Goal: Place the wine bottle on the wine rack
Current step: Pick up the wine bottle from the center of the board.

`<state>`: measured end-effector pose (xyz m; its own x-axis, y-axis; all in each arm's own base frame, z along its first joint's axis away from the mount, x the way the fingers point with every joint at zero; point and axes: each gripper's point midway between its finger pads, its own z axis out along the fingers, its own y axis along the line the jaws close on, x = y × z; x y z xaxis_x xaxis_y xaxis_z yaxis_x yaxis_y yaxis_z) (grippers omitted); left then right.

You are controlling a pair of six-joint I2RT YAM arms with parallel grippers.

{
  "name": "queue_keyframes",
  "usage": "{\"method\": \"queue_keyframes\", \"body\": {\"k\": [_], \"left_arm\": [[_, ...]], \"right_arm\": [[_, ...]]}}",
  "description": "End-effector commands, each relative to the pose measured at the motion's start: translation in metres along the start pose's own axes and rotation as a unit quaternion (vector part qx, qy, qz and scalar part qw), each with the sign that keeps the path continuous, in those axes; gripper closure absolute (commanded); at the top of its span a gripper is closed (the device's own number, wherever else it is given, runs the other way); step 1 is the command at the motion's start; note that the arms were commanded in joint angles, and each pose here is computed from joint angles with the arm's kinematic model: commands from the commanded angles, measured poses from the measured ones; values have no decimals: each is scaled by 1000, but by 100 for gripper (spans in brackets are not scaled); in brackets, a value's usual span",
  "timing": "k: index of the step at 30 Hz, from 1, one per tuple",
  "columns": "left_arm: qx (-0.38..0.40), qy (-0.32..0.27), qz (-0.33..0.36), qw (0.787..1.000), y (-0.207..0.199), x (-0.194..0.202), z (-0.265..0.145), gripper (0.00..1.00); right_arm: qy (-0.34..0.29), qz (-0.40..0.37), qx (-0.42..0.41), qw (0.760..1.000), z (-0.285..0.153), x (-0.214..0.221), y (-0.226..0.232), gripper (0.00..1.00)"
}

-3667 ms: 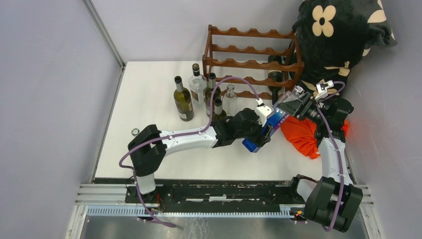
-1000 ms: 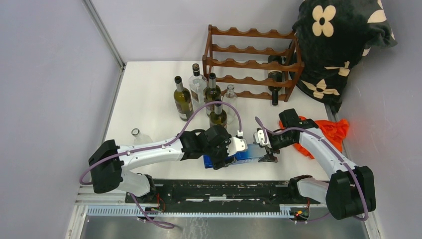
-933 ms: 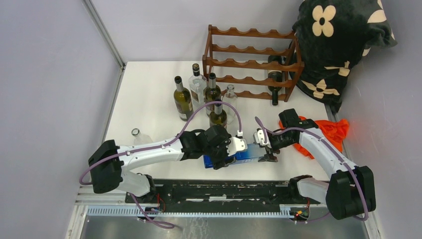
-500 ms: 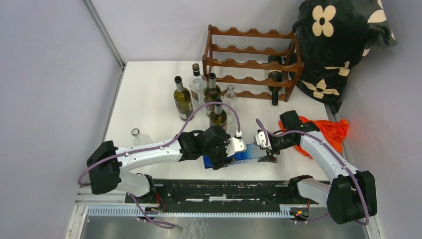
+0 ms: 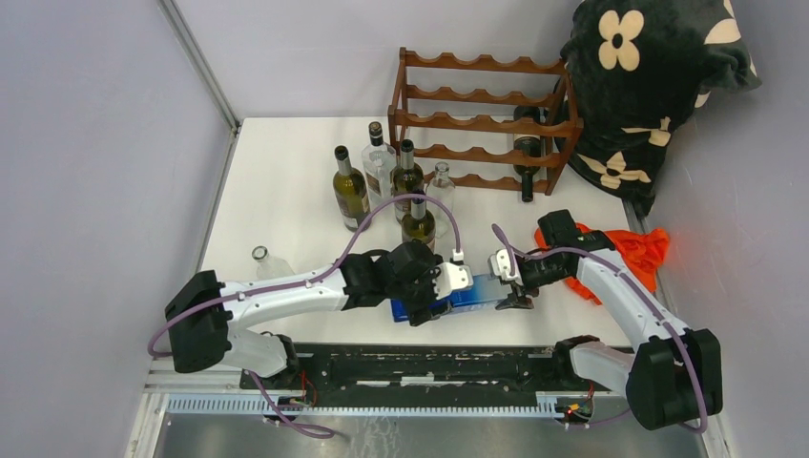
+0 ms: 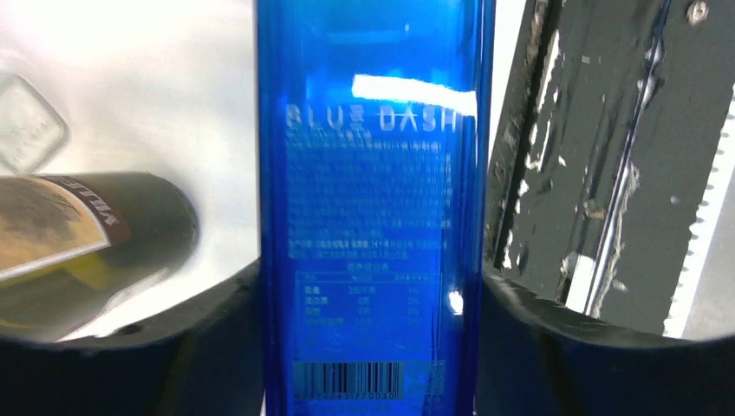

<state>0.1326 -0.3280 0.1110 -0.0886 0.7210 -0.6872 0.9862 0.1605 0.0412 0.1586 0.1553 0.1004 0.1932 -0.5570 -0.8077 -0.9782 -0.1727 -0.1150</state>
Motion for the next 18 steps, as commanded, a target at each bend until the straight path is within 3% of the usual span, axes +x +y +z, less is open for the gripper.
{"method": "queue_keyframes", "body": {"k": [1,3,11,18], "left_arm": [[-49,-130,-12,990,18,-72,-24,12],[-50,-134,-12,990,17,-72,-29,1],[-31,-137,-12,990,6,-76,-58,0],[-33,-183,-6,983,6,-122,-107,0]], "right_arm": [[-24,-22,27,999,-12,-28,-11,100],[-21,-21,45,999,-15,-28,-12,100],[8,7,96,995,-31,-14,-6,100],[60,10,107,992,-49,11,13,100]]}}
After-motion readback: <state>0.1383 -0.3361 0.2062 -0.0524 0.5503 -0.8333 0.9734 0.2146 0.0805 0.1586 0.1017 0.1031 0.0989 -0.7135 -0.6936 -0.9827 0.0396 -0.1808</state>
